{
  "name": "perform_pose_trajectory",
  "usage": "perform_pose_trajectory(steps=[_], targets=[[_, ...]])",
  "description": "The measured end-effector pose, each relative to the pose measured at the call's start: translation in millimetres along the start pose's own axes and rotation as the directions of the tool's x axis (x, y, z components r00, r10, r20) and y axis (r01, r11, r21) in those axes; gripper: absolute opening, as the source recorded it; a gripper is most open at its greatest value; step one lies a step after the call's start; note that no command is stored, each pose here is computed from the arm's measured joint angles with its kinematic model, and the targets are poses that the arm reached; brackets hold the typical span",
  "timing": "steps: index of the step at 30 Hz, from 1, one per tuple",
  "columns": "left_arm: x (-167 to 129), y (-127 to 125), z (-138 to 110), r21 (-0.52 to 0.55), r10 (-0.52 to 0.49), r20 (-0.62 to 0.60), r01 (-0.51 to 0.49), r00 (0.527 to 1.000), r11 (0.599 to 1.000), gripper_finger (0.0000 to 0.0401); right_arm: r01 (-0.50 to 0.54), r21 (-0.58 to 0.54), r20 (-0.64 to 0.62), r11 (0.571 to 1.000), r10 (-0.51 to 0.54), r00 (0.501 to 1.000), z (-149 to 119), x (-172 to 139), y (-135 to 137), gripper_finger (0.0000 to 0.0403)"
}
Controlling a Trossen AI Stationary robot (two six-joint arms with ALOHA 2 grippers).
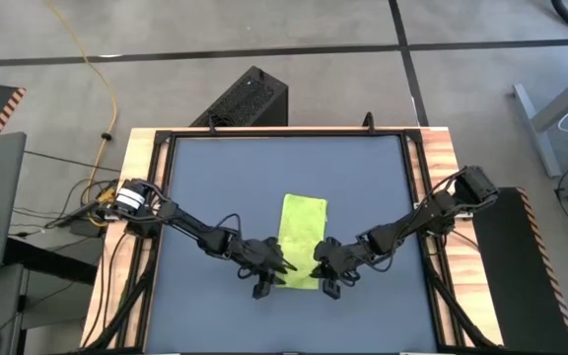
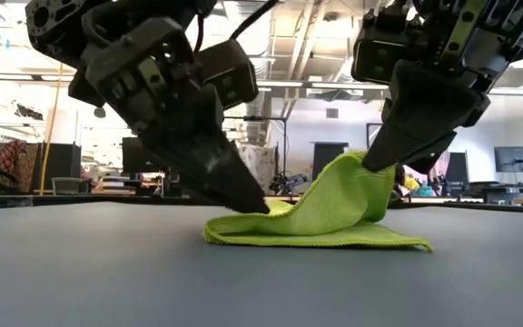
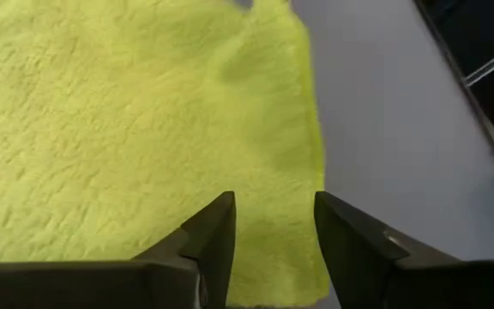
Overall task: Roll towel
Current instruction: Roll the green towel
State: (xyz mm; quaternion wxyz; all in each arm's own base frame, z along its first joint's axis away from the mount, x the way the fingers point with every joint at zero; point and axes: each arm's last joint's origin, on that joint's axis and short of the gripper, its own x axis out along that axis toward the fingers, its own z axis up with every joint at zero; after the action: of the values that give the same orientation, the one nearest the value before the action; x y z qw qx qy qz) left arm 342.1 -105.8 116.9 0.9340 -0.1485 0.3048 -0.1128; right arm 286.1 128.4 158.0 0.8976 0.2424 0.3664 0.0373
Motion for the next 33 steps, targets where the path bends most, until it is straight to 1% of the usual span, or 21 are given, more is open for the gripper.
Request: perform_pose_trajectory(steps=[9, 14, 20, 25, 27, 29, 33], targets=[[0.3, -7.6, -3.9, 0.024, -0.012, -0.014, 0.012, 1.0, 1.0, 0.0155, 0.007, 0.011, 0.004, 1.0, -0.008, 1.0, 2.0, 0.2, -2.5, 0.0016], [0.3, -6.0, -4.6, 0.037, 0.027, -0.012, -0.026, 1.0, 0.999, 0.0155, 0.013, 0.017, 0.008, 1.0, -0.013, 1.0, 3.9, 0.3, -4.8, 0.0016], [0.4, -8.5, -6.0, 0.034, 0.03, -0.014, -0.03, 0.999, 0.999, 0.0155, 0.014, 0.017, 0.009, 1.0, -0.014, 1.0, 4.3, 0.4, -5.1, 0.0016], [3.1, -6.2, -11.0, 0.04, 0.045, -0.04, -0.044, 0.998, 0.998, 0.0154, 0.017, 0.018, 0.012, 1.0, -0.018, 1.0, 5.4, 0.4, -6.3, 0.0017], [3.2, -5.7, -11.7, 0.04, 0.051, -0.045, -0.05, 0.998, 0.998, 0.0145, 0.02, 0.018, 0.014, 1.0, -0.02, 1.0, 5.4, 0.4, -6.4, 0.002], [3.2, -5.0, -12.3, 0.038, 0.07, -0.049, -0.069, 0.996, 0.997, 0.0126, 0.02, 0.019, 0.015, 1.0, -0.02, 1.0, 5.5, 0.3, -6.3, 0.0022], [3.2, -4.6, -12.2, 0.037, 0.072, -0.049, -0.07, 0.996, 0.997, 0.0066, 0.02, 0.019, 0.015, 1.0, -0.021, 1.0, 5.5, 0.3, -6.3, 0.0022]])
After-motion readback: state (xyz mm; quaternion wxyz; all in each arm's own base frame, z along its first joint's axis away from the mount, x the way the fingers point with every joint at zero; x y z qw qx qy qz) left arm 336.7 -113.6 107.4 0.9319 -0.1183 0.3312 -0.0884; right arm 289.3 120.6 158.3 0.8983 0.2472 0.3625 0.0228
